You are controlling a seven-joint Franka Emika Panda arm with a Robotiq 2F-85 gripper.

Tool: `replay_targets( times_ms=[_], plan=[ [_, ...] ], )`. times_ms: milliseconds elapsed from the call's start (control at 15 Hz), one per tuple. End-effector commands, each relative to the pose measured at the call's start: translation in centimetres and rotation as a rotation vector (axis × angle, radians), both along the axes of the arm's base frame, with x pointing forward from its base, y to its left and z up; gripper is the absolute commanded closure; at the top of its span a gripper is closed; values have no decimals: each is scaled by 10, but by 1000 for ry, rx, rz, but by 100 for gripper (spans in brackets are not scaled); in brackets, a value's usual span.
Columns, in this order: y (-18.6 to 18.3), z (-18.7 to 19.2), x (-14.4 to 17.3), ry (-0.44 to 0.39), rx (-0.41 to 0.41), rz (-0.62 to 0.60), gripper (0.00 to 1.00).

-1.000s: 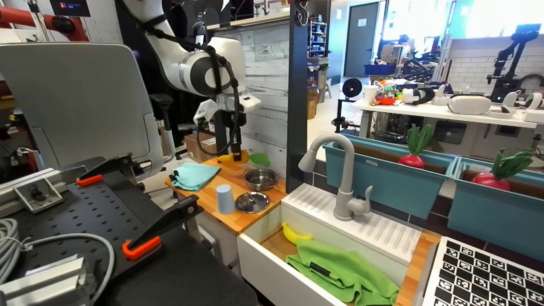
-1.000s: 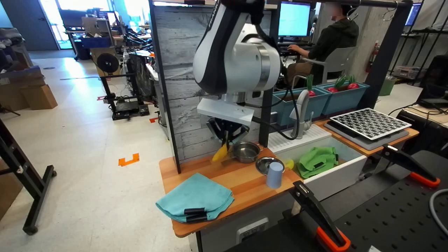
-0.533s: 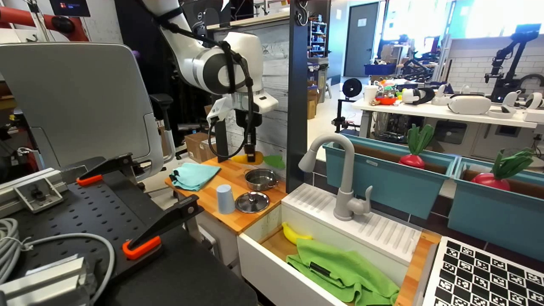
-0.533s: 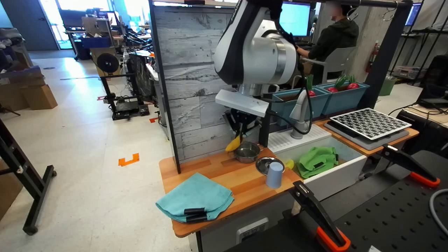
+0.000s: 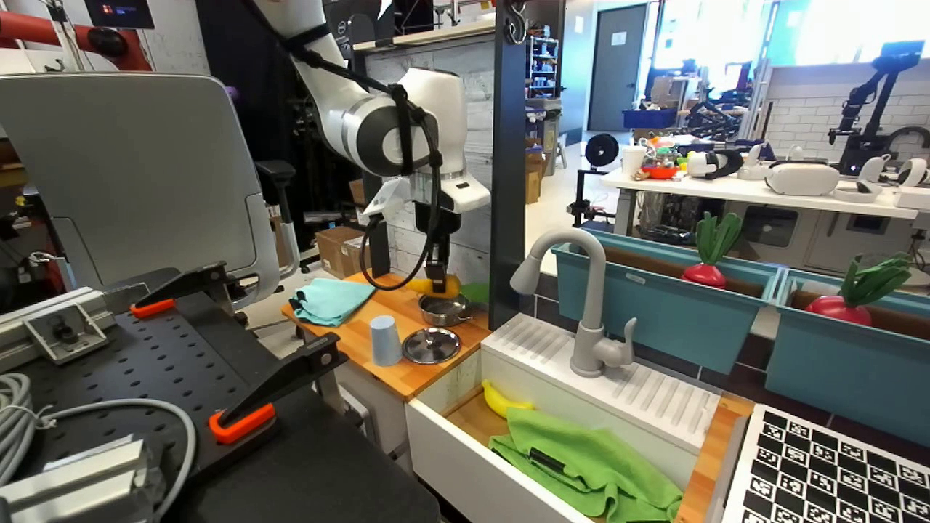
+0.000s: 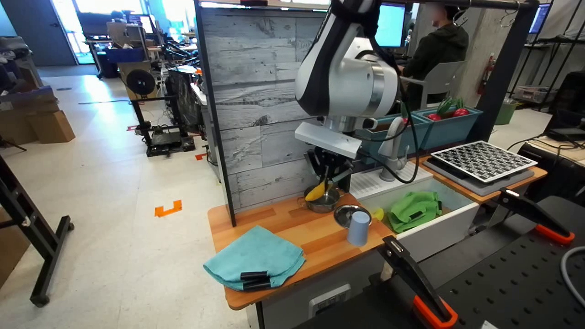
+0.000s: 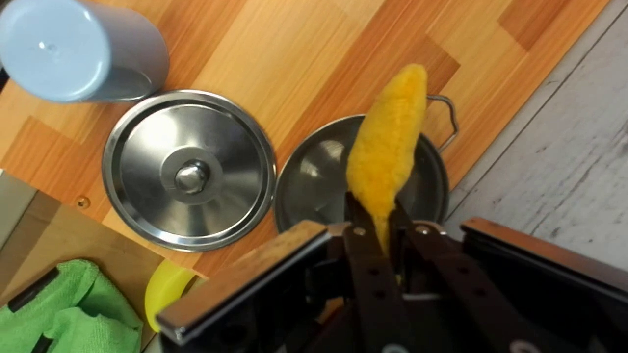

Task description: Put the plush in the bowl, wipe the counter with the blue towel and move the faucet to the center

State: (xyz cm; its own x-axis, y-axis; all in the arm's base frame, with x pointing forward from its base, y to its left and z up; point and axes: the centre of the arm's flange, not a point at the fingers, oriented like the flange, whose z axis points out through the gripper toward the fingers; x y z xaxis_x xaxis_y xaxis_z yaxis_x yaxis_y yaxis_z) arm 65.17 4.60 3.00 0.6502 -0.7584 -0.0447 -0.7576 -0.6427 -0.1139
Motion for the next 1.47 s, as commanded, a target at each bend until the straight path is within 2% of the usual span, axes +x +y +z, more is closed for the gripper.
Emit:
replay_targets(
  times_ms=[0, 200, 267, 333, 400, 933, 1133, 1400],
  plan=[
    [-8, -11, 9, -12, 15, -54, 97],
    [-9, -20, 12, -2, 8, -74, 97],
    [-9, -21, 13, -3, 8, -83, 64],
    [-10, -22, 12, -2, 11, -85, 64],
    [-10, -23, 12, -4, 14, -88, 58],
    [-18, 2, 5, -4, 54, -63, 1],
    [-4, 1, -10, 9, 45, 1, 0],
    [35, -1, -26, 19, -2, 112, 0]
  ],
)
